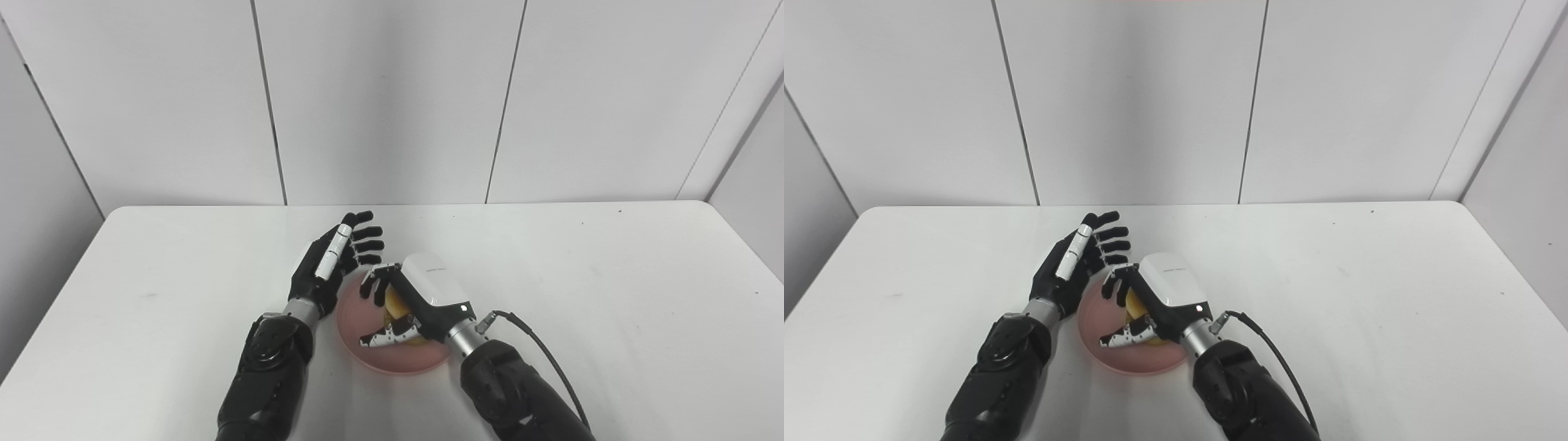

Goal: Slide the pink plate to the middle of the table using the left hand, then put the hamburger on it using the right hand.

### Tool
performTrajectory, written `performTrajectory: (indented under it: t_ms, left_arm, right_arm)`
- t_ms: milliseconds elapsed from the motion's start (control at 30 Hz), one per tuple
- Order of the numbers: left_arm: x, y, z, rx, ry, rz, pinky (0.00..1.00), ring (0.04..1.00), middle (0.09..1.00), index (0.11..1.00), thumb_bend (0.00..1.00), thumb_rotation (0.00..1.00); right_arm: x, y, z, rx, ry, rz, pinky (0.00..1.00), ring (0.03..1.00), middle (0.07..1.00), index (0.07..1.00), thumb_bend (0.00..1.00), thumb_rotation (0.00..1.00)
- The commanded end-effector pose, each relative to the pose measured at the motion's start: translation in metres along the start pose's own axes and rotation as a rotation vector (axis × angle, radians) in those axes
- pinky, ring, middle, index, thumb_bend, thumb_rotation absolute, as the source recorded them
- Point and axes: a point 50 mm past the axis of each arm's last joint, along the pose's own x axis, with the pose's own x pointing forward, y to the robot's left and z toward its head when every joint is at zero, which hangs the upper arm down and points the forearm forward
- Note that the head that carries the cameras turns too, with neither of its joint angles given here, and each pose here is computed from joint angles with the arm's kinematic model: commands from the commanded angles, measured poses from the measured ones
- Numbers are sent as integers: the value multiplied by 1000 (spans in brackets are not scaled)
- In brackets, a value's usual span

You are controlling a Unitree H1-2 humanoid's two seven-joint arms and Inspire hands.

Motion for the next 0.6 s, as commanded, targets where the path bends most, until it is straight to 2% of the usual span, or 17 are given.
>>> performTrajectory:
  t_ms: [0, 33, 67, 100, 167, 267, 367, 433, 567]
  left_arm:
    - [1, 1, -1, 16, 29, 5, 575, 666, 719, 727, 716, 727]
    - [1, 2, -1, 16, 31, 4, 574, 665, 711, 724, 721, 725]
    - [0, 2, -2, 14, 31, 5, 574, 664, 707, 723, 724, 724]
    - [0, 3, -2, 12, 31, 5, 585, 671, 704, 717, 728, 723]
    - [0, 2, -2, 16, 31, 1, 605, 684, 712, 720, 727, 740]
    - [1, 1, -1, 33, 38, 1, 612, 686, 715, 735, 746, 758]
    - [0, 0, -1, 23, 41, 1, 631, 700, 729, 818, 749, 767]
    - [0, -1, -1, 8, 43, 6, 638, 706, 736, 847, 771, 752]
    - [0, -3, 0, 4, 38, 8, 630, 695, 726, 817, 746, 758]
  right_arm:
    - [10, -21, 9, -11, -86, -82, 323, 412, 500, 565, 612, 673]
    - [10, -21, 9, -9, -90, -85, 361, 448, 530, 594, 643, 797]
    - [9, -23, 9, -1, -109, -102, 380, 466, 546, 609, 659, 862]
    - [9, -24, 9, 6, -123, -115, 449, 531, 605, 631, 679, 935]
    - [8, -26, 9, 20, -155, -149, 509, 588, 654, 652, 692, 987]
    - [8, -33, 11, 53, -199, -206, 542, 625, 687, 680, 710, 998]
    - [7, -39, 15, 65, -230, -247, 585, 679, 732, 713, 756, 1000]
    - [7, -43, 16, 79, -260, -283, 590, 681, 729, 700, 757, 1000]
    - [7, -50, 20, 100, -304, -345, 600, 684, 724, 687, 754, 1000]
